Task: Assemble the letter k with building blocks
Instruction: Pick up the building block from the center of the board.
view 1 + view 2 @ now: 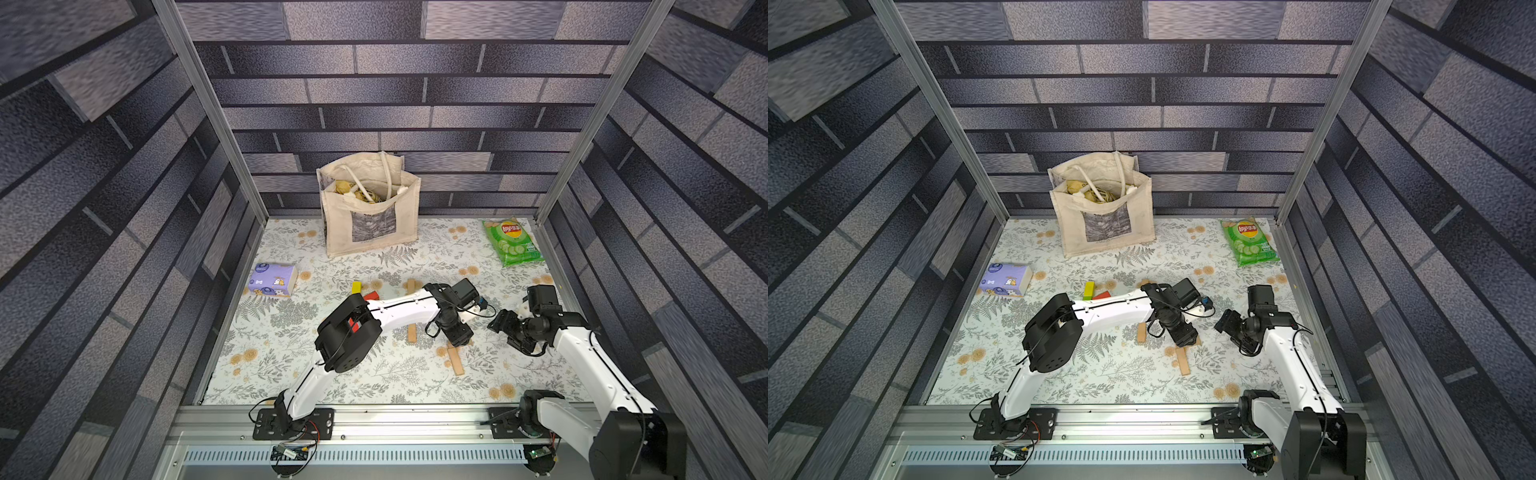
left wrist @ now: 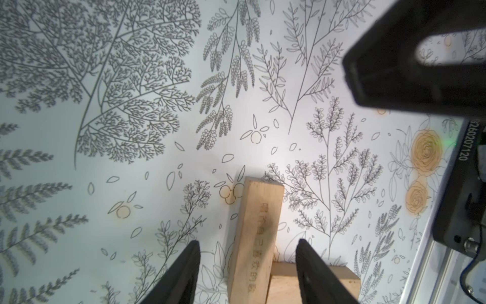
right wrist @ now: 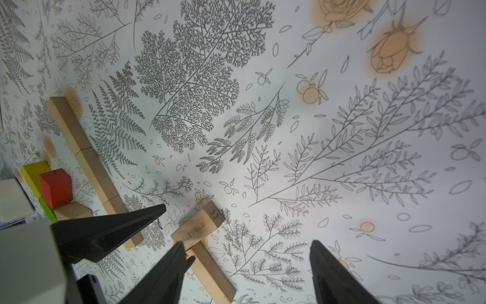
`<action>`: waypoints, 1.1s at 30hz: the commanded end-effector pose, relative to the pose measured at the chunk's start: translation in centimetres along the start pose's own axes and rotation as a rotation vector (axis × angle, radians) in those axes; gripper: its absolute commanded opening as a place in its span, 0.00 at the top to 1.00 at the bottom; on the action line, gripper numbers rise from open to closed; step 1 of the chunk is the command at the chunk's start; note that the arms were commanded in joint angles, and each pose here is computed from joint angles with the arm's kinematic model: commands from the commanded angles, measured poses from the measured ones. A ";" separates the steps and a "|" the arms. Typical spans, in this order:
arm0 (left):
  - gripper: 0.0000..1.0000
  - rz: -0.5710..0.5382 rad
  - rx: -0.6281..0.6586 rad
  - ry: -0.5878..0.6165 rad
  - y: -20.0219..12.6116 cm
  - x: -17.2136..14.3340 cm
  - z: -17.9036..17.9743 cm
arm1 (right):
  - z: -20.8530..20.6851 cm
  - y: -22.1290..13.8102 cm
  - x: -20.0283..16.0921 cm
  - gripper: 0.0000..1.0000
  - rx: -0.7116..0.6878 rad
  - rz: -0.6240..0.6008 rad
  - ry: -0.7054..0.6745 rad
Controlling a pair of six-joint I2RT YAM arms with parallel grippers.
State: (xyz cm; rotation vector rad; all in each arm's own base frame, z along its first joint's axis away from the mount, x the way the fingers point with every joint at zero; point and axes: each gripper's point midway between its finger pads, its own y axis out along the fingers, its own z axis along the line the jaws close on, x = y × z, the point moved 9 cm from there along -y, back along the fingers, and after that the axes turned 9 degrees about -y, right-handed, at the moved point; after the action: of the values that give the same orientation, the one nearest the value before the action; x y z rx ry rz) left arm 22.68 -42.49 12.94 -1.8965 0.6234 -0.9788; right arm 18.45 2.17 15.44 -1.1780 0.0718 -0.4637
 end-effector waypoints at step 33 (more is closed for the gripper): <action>0.62 0.057 0.118 -0.052 2.9 -1.0 1.8 | -0.6 0.7 -0.4 0.23 -0.005 0.024 0.021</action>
State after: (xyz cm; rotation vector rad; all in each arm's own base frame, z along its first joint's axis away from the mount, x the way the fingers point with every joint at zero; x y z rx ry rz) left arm 23.06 -42.97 11.06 -1.8354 0.5772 -0.9671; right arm 18.32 2.09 14.94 -1.1813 0.0908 -0.4555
